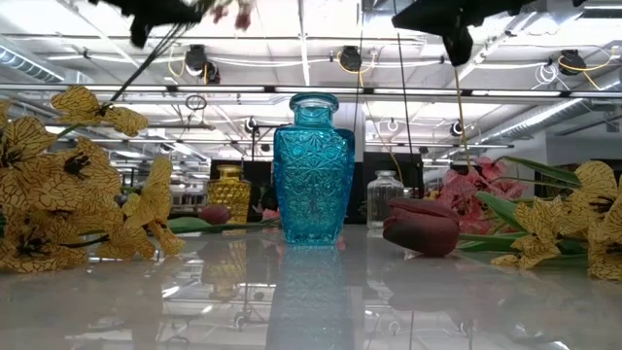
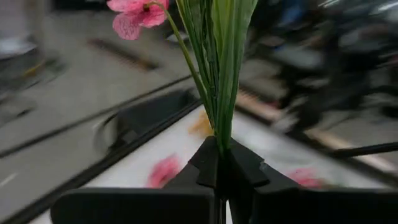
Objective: Sort flowers into vase by color
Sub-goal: Put the top left pink flower into the transparent vase
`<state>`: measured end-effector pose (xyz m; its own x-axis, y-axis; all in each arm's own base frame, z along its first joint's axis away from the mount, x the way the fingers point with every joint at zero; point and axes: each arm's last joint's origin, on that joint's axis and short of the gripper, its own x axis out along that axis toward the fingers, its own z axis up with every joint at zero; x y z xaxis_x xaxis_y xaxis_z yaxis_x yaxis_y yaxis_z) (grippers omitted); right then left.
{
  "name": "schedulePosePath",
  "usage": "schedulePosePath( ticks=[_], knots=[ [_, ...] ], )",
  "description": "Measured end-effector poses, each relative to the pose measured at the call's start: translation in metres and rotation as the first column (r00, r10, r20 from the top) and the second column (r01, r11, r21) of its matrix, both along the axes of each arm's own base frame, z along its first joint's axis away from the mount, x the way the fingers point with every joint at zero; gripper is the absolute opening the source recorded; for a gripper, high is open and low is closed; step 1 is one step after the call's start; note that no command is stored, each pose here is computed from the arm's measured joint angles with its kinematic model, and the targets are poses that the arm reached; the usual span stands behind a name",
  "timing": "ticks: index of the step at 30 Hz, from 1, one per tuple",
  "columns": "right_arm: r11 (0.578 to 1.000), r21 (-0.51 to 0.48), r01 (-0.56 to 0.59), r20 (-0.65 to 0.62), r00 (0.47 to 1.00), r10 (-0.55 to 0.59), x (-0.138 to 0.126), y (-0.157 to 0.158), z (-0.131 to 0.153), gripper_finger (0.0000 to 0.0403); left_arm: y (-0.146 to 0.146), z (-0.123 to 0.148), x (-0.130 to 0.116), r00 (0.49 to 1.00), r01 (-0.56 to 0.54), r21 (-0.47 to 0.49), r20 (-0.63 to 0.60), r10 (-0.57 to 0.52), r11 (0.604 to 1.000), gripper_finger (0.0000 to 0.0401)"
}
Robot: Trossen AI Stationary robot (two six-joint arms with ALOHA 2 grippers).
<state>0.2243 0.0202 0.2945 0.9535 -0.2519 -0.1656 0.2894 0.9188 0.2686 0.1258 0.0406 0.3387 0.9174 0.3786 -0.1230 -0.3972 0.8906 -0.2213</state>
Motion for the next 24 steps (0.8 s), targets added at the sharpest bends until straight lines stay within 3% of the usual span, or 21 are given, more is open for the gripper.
schedulePosePath(
  ticks=[6, 11, 16, 24],
  knots=[
    [1.0, 0.011, -0.003, 0.004, 1.0, 0.003, 0.008, 0.001, -0.004, 0.0, -0.016, 0.006, 0.018, 0.985, 0.158, 0.054, 0.066, -0.161, 0.986, 0.0015],
    [0.999, 0.037, 0.003, 0.034, 0.999, -0.004, 0.009, 0.001, -0.003, 0.0, -0.036, 0.0, 0.04, 0.927, 0.296, 0.15, 0.192, -0.321, 0.943, 0.0015],
    [0.999, 0.036, 0.002, 0.079, 0.997, -0.005, 0.01, 0.001, 0.002, 0.0, -0.048, -0.016, 0.063, 0.9, 0.308, 0.239, 0.241, -0.363, 0.921, 0.0015],
    [1.0, 0.015, -0.004, 0.093, 0.996, 0.002, 0.019, 0.003, -0.002, 0.0, -0.053, -0.028, 0.099, 0.885, 0.279, 0.283, 0.296, -0.36, 0.918, 0.0015]
  ],
)
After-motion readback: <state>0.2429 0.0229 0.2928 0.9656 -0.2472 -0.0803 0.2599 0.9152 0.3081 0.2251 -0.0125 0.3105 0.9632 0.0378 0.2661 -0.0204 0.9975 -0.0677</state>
